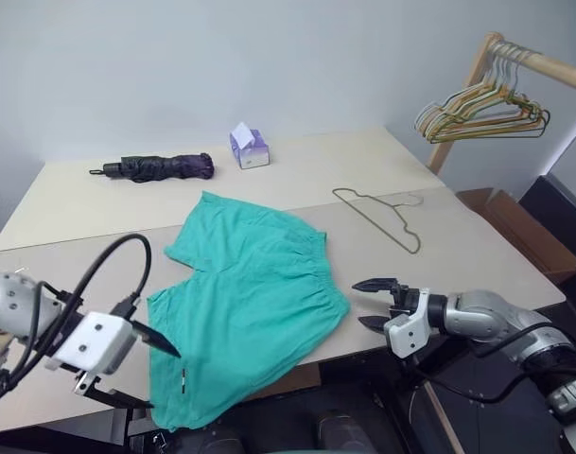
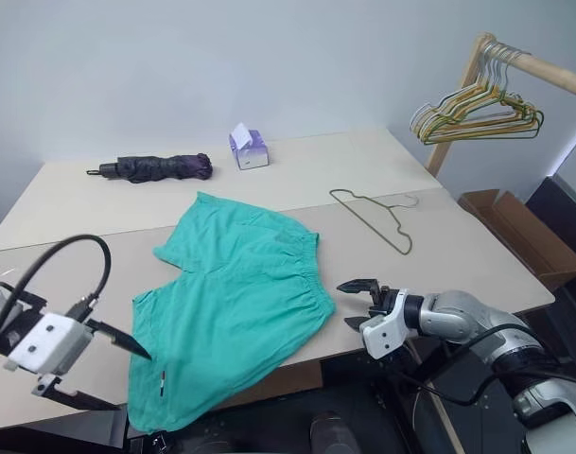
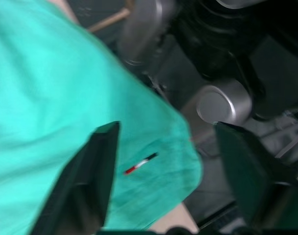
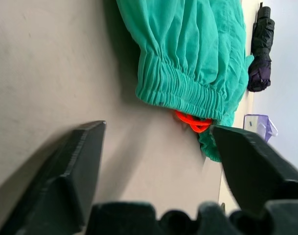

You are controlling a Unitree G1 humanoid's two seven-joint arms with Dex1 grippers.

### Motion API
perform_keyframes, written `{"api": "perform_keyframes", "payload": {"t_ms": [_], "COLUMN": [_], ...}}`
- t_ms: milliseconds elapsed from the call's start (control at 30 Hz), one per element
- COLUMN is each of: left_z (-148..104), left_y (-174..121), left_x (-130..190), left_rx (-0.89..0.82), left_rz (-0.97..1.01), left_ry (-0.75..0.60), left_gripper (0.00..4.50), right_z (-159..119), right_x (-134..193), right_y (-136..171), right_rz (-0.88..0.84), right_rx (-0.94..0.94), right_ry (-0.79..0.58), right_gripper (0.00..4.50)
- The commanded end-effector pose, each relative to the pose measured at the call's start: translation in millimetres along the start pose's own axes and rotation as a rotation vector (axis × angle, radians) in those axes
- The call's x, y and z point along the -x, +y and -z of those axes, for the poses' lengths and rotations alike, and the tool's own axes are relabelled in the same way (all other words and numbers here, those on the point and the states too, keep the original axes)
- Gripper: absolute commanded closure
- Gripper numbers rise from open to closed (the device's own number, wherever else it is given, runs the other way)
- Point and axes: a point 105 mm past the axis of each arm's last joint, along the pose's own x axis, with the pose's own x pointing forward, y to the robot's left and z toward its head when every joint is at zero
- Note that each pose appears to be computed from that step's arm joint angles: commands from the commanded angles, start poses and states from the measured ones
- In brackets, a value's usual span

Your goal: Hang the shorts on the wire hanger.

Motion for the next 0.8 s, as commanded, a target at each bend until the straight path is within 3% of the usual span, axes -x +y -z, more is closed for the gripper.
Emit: {"api": "perform_keyframes", "payload": {"t_ms": [33,233,433,633,800], "left_z": [4.9,-29.4,-65.2,-86.1,-88.2], "left_y": [11.8,57.6,95.0,111.5,110.0], "left_x": [10.2,25.1,13.7,3.0,-0.1], "left_rx": [0.045,0.114,0.115,0.114,0.116], "left_rz": [-0.107,-0.288,-0.426,-0.457,-0.463], "left_ry": [-0.101,-0.361,-0.550,-0.637,-0.647], "left_gripper": [0.02,0.02,0.02,0.02,0.02], "right_z": [7.3,42.3,107.7,151.1,171.6], "right_x": [17.4,47.4,60.6,52.4,50.0], "right_y": [-20.6,-56.0,-68.1,-74.5,-68.0], "right_rz": [0.075,0.317,0.473,0.499,0.453], "right_rx": [-0.070,-0.520,-0.835,-1.036,-1.141], "right_ry": [0.052,0.213,0.497,0.638,0.726], "right_gripper": [0.00,0.00,0.00,0.00,0.00]}}
